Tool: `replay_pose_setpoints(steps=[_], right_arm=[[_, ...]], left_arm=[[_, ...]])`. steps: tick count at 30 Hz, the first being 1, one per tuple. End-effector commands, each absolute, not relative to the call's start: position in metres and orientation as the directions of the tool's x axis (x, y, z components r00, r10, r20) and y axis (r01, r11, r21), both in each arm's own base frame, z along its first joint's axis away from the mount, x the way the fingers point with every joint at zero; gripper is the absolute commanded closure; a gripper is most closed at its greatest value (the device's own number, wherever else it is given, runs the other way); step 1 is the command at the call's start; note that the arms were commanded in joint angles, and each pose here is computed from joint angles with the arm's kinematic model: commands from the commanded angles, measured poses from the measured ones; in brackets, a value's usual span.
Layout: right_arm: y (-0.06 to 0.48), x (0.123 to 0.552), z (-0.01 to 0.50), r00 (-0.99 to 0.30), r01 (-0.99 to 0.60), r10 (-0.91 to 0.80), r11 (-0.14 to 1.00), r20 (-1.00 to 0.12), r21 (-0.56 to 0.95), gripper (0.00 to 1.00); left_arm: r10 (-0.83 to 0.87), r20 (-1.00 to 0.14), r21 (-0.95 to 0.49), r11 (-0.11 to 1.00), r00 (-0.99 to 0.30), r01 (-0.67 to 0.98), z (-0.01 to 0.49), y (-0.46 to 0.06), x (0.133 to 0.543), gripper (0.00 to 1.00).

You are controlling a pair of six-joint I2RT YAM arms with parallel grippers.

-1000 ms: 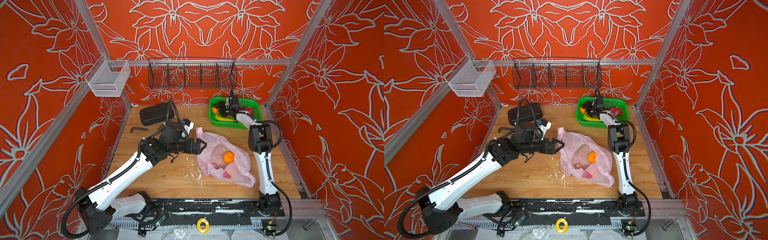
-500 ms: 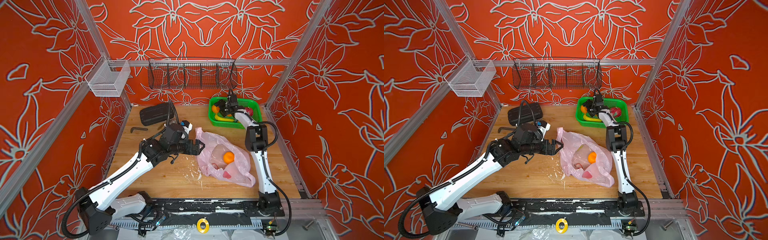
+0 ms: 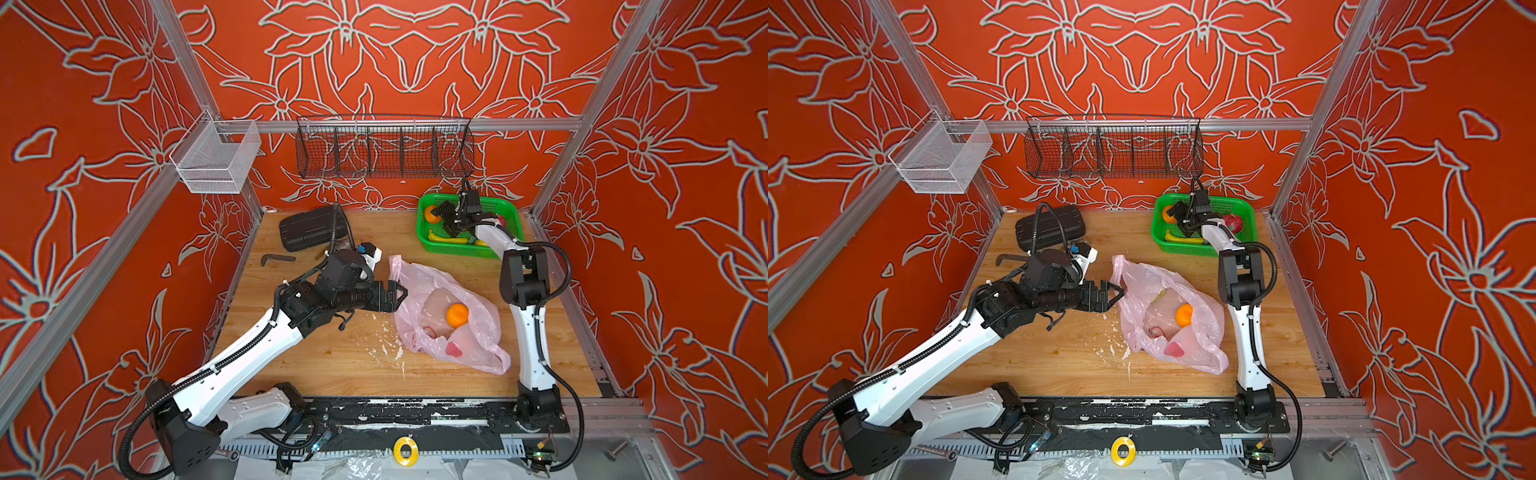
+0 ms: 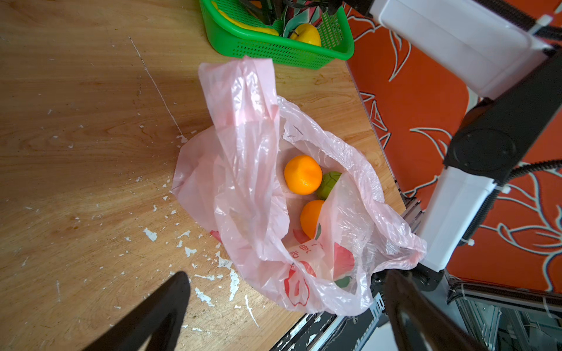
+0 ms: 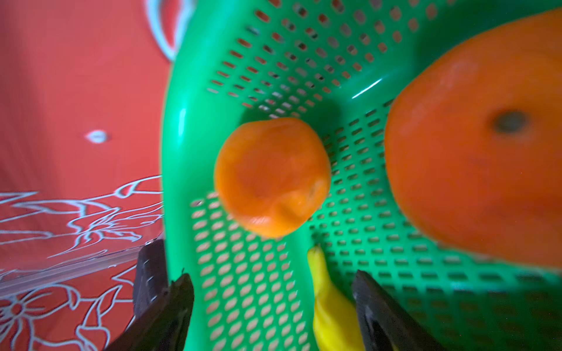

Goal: Untie the knot of the plastic bag and take out the fruit
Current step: Place the fruit in the basket, then pick up the fruit from the plastic bag.

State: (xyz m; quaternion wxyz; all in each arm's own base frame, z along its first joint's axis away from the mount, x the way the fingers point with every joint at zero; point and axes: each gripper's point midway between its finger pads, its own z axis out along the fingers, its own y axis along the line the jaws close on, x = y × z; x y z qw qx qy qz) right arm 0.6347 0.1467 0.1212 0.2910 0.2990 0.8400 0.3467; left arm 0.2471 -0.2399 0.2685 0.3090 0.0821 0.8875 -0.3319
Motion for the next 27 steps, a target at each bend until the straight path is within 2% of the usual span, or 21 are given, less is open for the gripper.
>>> replay_pose_setpoints(steps=[1,8,13,20,22,27], right_arm=[[0.136,0.625,0.181,-0.613,0.206,0.697,0.595,-0.371,0.777,0.16],[0.129,0.57,0.233,-0.621,0.1,0.624,0.663,-0.475,0.742,0.16],[0.126,0.517,0.265,-0.651,0.008,0.51,0.746,-0.563,0.666,0.15],[0.129,0.419,0.303,-0.694,-0.181,0.269,0.833,-0.668,0.523,0.18],[0.133,0.387,0.31,-0.697,-0.228,0.206,0.844,-0.687,0.485,0.18],[0.151,0.315,0.314,-0.704,-0.33,0.062,0.854,-0.707,0.403,0.19]], left_arm=[[-0.084,-0.595,-0.542,0.776,-0.799,0.322,0.269,-0.235,0.245,0.02],[-0.084,-0.569,-0.555,0.773,-0.818,0.307,0.262,-0.237,0.243,0.02],[-0.07,-0.559,-0.541,0.786,-0.826,0.299,0.253,-0.236,0.243,0.02],[-0.03,-0.552,-0.505,0.808,-0.834,0.305,0.233,-0.239,0.25,0.01],[-0.013,-0.542,-0.51,0.799,-0.84,0.317,0.228,-0.244,0.249,0.05],[0.006,-0.513,-0.531,0.784,-0.858,0.323,0.216,-0.249,0.245,0.09]])
